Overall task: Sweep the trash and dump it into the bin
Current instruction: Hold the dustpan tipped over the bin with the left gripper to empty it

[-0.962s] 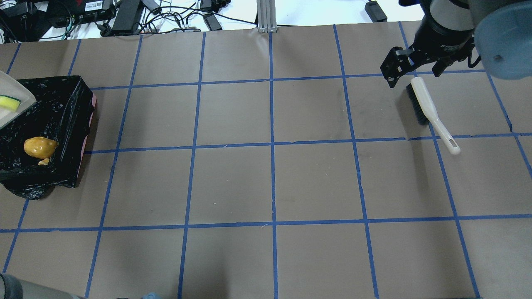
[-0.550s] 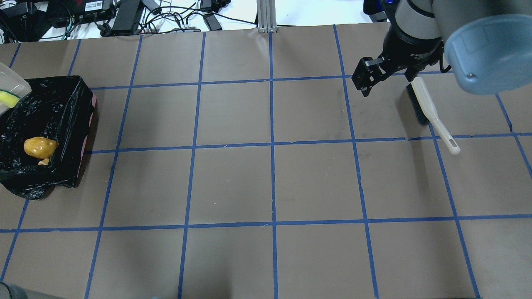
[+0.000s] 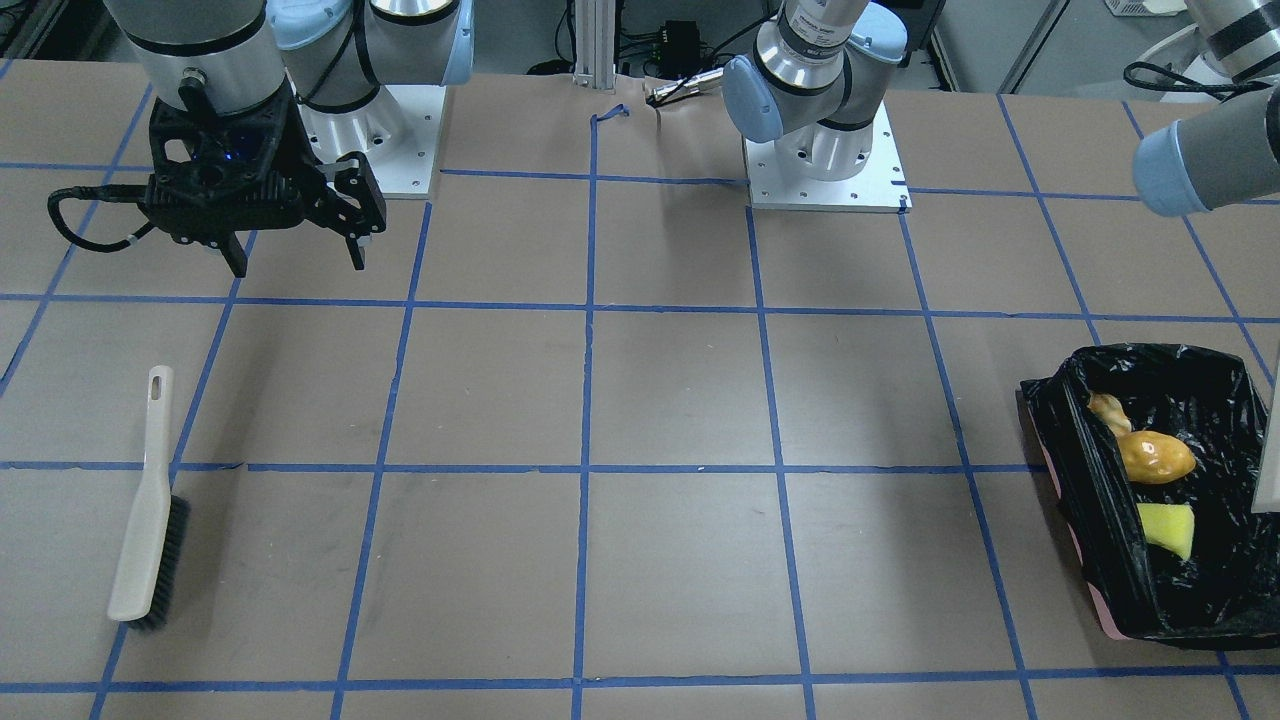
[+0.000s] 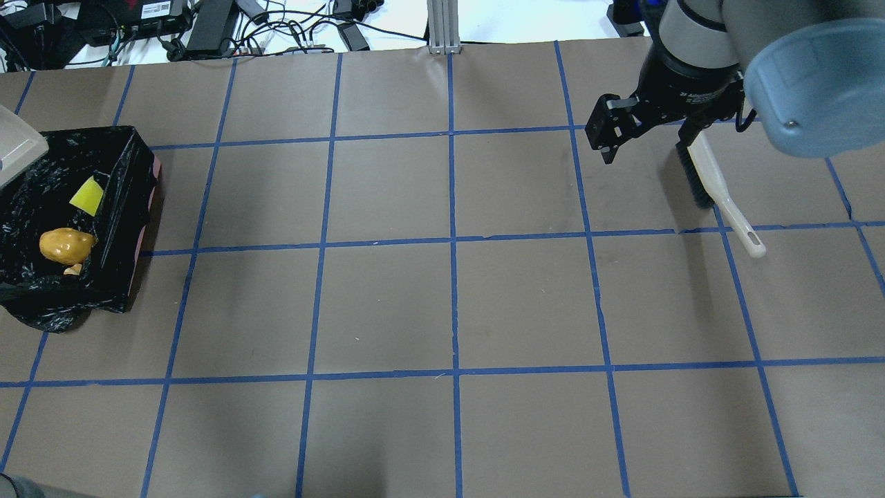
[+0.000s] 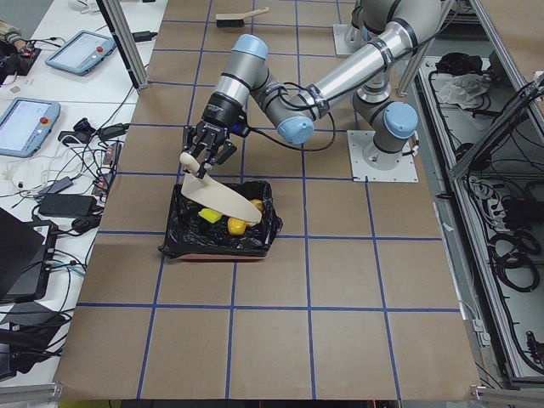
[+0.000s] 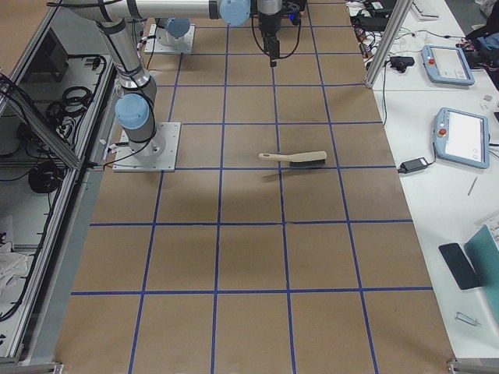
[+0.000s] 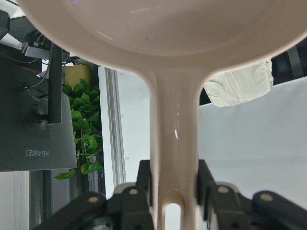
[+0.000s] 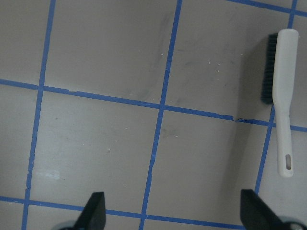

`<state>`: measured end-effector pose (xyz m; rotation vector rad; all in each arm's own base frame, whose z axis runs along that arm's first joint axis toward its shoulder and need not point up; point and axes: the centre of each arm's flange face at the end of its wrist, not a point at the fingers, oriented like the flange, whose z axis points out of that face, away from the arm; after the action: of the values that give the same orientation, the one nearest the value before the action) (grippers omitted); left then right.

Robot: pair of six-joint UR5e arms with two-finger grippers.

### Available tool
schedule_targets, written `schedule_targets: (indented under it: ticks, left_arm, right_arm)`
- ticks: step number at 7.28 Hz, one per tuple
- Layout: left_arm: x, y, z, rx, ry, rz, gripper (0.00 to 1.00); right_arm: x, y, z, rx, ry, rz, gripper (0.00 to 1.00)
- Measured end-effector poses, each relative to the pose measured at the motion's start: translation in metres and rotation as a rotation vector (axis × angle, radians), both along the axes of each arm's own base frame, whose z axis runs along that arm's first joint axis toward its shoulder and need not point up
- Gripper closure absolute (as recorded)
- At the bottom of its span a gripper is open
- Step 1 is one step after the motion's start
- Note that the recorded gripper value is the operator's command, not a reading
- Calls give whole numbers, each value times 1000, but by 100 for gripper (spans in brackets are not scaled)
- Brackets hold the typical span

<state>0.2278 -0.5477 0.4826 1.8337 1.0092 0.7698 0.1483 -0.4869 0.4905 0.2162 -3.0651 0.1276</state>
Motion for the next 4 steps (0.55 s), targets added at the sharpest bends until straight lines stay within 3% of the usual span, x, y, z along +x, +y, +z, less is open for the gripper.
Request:
schedule_targets:
  ticks: [2, 4]
  left_arm:
    - [6, -3, -2, 50, 37, -6, 99]
    - [11, -18, 8, 138, 154, -43, 100]
  right_arm:
    - [-1, 2, 3, -7, -6, -23, 0]
    - [-1, 2, 3, -6, -20, -22, 0]
